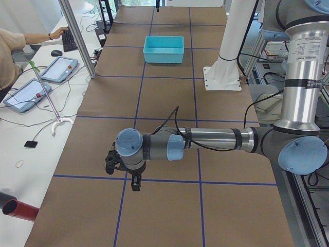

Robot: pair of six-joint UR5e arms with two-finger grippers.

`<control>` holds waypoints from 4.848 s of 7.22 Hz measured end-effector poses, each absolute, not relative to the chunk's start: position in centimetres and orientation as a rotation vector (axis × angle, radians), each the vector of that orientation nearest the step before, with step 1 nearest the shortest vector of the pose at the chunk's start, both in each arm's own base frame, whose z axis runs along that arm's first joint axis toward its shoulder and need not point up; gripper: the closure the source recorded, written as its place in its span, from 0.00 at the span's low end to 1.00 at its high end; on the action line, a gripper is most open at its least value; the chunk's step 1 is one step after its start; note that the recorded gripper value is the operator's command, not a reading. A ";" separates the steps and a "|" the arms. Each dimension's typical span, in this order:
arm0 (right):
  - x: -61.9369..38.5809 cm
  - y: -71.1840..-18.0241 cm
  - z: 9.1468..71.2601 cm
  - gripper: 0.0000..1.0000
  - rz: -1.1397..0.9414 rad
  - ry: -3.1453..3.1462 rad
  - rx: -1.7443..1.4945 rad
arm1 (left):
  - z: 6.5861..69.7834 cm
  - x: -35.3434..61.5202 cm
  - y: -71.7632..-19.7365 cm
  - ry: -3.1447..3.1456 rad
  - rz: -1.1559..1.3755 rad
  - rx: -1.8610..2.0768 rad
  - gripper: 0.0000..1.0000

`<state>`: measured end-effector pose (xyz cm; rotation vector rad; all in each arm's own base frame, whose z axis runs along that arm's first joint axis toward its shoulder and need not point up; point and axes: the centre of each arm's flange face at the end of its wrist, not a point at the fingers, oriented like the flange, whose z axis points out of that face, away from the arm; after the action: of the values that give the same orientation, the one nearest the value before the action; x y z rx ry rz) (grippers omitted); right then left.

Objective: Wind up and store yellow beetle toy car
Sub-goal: 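Move the left gripper down over the yellow beetle toy car, then press the left gripper on the car's roof and push it forward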

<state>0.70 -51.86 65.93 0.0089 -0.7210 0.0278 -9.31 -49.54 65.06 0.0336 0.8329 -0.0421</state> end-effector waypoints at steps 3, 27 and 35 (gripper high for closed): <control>0.7 -51.9 65.8 0.00 0.026 -0.722 0.012 | 62.8 -6.2 -51.3 0.832 0.048 0.061 0.00; -1.0 -51.7 66.1 0.00 -0.004 -0.721 -0.005 | 54.4 32.6 -47.2 0.172 1.667 0.385 0.29; -1.9 -52.4 64.7 0.00 -0.030 -0.733 0.023 | 48.2 35.7 -48.9 0.193 1.637 0.489 1.00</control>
<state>-1.89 -52.40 64.70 0.0232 -0.7329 -0.0302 35.70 -48.93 48.24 0.4890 0.1933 1.6370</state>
